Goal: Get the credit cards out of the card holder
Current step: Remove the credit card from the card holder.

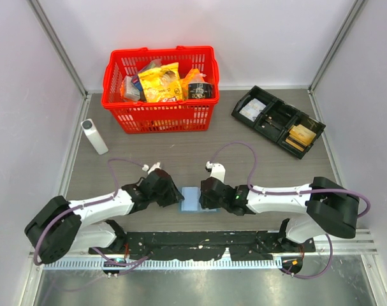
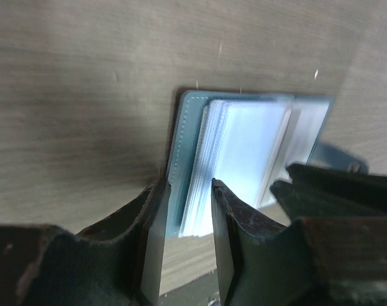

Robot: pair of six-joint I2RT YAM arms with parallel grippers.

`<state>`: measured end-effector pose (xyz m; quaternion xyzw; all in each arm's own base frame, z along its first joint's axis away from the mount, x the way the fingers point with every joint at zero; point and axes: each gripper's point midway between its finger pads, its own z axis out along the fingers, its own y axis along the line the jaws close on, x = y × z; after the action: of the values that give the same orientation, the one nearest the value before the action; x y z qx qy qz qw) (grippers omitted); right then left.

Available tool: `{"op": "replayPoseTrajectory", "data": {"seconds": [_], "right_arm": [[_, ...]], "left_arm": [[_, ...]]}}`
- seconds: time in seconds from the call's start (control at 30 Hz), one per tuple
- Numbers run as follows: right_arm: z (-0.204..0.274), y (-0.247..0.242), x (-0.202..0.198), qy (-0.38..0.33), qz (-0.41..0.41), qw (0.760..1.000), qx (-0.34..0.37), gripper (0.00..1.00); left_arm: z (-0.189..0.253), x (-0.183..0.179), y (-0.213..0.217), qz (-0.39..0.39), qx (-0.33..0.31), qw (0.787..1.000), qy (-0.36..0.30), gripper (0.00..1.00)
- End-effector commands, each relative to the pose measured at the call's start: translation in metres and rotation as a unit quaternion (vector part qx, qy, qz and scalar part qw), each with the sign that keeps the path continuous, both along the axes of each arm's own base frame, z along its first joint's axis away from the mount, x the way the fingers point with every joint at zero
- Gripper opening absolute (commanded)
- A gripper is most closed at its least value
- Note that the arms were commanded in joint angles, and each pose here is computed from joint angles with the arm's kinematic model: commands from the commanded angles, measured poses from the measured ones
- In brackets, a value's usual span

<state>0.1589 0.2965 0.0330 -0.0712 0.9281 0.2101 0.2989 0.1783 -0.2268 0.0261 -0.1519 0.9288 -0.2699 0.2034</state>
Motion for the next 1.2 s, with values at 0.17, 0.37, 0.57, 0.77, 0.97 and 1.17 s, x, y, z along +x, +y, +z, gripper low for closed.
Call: {"op": "replayPoseTrajectory", "data": {"seconds": [0.17, 0.37, 0.57, 0.77, 0.97, 1.17], "right_arm": [[0.012, -0.005, 0.024, -0.059, 0.01, 0.996, -0.061, 0.4], [0.023, -0.005, 0.026, -0.069, 0.016, 0.996, -0.06, 0.4], [0.033, -0.017, 0.029, -0.07, -0.02, 0.997, -0.035, 0.43], [0.019, -0.034, 0.031, -0.048, -0.051, 0.997, -0.045, 0.43], [0.01, -0.042, 0.032, -0.035, -0.058, 0.996, -0.053, 0.43], [0.003, -0.044, 0.029, -0.021, -0.051, 0.997, -0.056, 0.43]], "left_arm": [[0.016, -0.028, -0.014, 0.017, -0.05, 0.999, -0.008, 0.35], [0.043, -0.017, 0.003, 0.036, -0.017, 0.998, -0.051, 0.36], [0.078, -0.007, -0.021, -0.008, -0.025, 0.997, -0.076, 0.37], [0.069, -0.002, -0.056, -0.065, -0.006, 0.996, -0.06, 0.37], [0.038, -0.009, -0.06, -0.107, 0.061, 0.992, -0.04, 0.26], [0.008, -0.018, -0.027, -0.097, 0.142, 0.985, -0.024, 0.22]]}}
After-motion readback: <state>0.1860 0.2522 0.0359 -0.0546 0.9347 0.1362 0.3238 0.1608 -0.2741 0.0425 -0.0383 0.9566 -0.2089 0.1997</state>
